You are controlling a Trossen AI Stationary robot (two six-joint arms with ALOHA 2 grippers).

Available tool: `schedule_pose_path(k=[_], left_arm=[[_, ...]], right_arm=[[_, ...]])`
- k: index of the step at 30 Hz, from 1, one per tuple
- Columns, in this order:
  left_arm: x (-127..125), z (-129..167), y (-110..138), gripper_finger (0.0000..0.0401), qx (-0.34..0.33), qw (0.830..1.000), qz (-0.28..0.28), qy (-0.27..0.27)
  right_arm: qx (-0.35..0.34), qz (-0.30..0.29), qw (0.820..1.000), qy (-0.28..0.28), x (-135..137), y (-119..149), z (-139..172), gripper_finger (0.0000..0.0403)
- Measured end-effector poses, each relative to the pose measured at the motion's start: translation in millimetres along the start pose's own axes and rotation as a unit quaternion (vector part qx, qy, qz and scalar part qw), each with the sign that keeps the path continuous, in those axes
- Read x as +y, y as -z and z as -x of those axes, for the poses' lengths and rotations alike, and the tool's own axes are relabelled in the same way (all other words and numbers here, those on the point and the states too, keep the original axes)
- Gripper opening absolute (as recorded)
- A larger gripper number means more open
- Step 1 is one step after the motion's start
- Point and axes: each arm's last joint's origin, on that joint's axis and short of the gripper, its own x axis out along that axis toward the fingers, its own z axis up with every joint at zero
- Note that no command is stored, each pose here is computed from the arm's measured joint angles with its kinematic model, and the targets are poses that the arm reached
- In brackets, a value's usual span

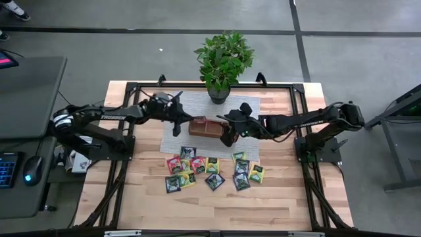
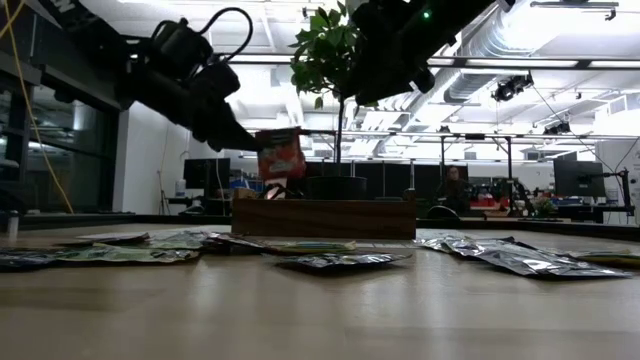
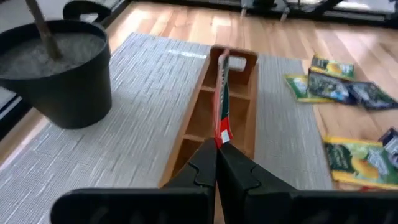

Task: Pick & Place Tea
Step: Put the red tea bag into the left section of the wooden organizer

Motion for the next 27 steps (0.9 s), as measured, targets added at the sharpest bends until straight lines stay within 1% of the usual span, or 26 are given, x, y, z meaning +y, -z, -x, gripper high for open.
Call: schedule_pose_path(k=[6, 11, 14, 17, 21, 25, 27], left_arm=[[14.7, 1.3, -14.4, 0.0000, 0.031, 0.998, -0.050, 0.016], [28.5, -2.0, -25.8, 0.0000, 0.054, 0.995, -0.068, 0.039], [30.5, -9.3, -24.5, 0.0000, 0.075, 0.993, -0.073, 0.049], [31.7, -13.9, -21.9, 0.0000, 0.080, 0.993, -0.069, 0.059], [33.6, -18.9, -15.5, 0.0000, 0.099, 0.992, -0.062, 0.053], [34.7, -19.3, -13.6, 0.0000, 0.112, 0.991, -0.062, 0.036], [34.4, -19.2, -12.7, 0.0000, 0.116, 0.991, -0.060, 0.037]], right_arm=[[0.000, -0.002, 1.000, 0.000, 0.0, 0.0, 0.0, 0.0206], [0.000, -0.002, 1.000, 0.000, 0.1, 0.0, -0.1, 0.0206], [0.000, -0.011, 1.000, 0.000, 0.0, 0.0, -0.1, 0.0206], [0.000, -0.013, 1.000, 0.000, 0.0, 0.0, 0.0, 0.0206], [0.000, -0.013, 1.000, 0.000, 0.0, 0.0, -0.1, 0.0206], [0.000, -0.013, 1.000, 0.000, 0.1, 0.0, -0.1, 0.0206], [0.000, -0.013, 1.000, 0.000, 0.0, 0.0, 0.0, 0.0206]])
